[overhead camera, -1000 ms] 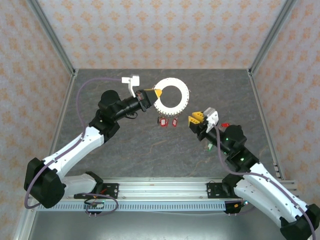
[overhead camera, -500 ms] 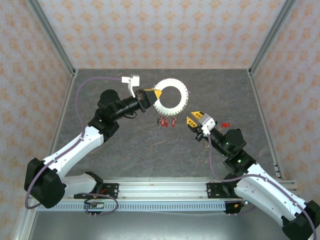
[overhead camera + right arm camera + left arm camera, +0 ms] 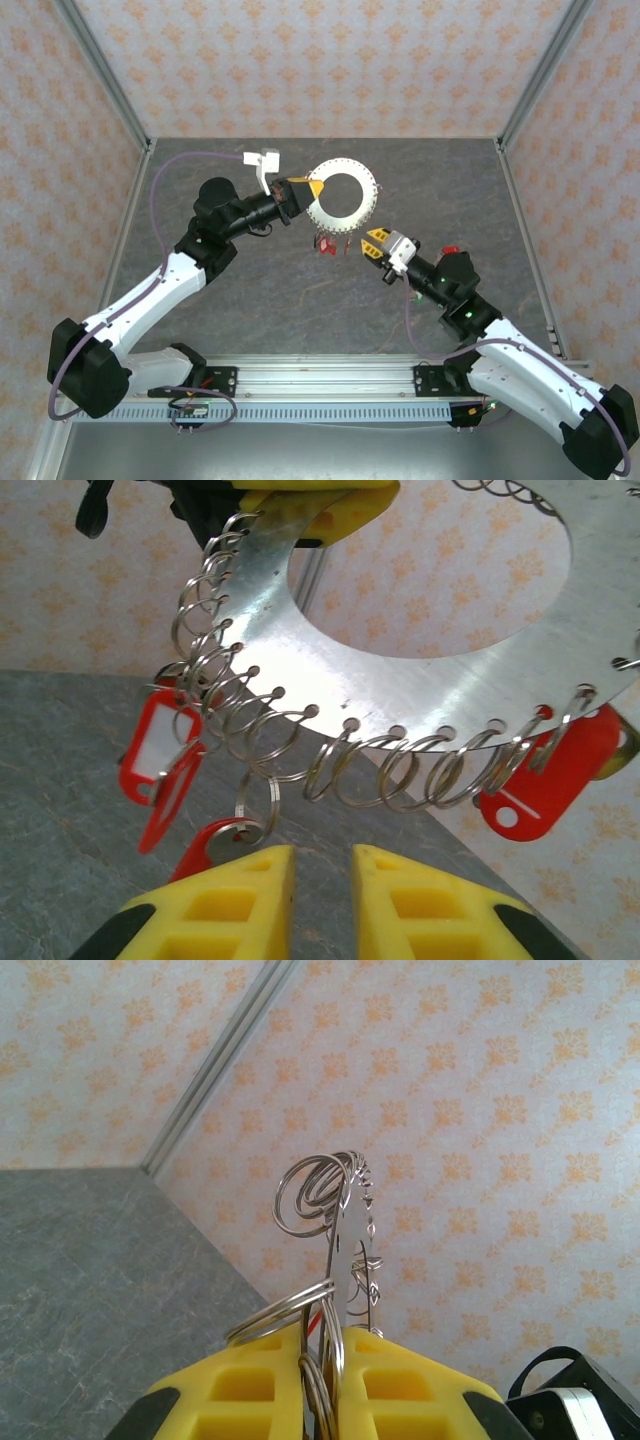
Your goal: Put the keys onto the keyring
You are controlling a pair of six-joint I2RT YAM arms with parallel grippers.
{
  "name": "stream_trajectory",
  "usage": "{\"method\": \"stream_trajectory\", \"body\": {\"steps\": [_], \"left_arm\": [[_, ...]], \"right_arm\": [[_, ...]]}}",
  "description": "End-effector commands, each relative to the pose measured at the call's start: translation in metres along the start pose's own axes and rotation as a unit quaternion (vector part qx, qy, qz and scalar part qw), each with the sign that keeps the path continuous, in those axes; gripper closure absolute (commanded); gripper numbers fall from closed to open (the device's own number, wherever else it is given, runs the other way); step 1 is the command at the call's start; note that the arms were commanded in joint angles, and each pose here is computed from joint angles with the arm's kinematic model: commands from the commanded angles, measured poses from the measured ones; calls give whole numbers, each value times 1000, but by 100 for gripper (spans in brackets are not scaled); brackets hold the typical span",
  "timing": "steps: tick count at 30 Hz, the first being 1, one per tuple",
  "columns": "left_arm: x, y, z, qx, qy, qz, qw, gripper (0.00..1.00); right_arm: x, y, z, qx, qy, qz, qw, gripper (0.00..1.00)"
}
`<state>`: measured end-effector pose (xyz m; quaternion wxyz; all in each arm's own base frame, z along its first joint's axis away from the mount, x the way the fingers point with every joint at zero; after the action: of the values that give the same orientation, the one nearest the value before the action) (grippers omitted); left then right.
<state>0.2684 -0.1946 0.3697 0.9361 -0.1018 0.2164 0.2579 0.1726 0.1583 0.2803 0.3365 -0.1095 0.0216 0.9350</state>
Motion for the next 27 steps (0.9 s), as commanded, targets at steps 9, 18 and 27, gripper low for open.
{"method": "stream_trajectory", "body": {"steps": [9, 18, 27], "left_arm": [[-17, 7, 29, -41, -31, -21, 998, 100], [-17, 8, 30, -40, -30, -20, 999, 100], [-18, 9, 30, -39, -27, -20, 999, 100]], "right_arm": [[1, -2, 25, -75, -3, 13, 997, 87], [-1, -9, 21, -67, 20, 1, 998, 87], [-7, -13, 17, -64, 27, -29, 997, 86]]}}
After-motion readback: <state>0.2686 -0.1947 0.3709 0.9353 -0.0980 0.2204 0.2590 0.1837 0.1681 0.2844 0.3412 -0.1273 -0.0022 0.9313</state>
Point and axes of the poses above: each hand's point on the last joint's axis, 136 mm out from that joint toward the fingers, its own y axis back along the fingers, its own x axis along the line the jaws close on, z = x × y, the point moved 8 cm from there along y, back along the fingers, and after that the axes turned 10 degrees about -y, right-handed, at the moved point
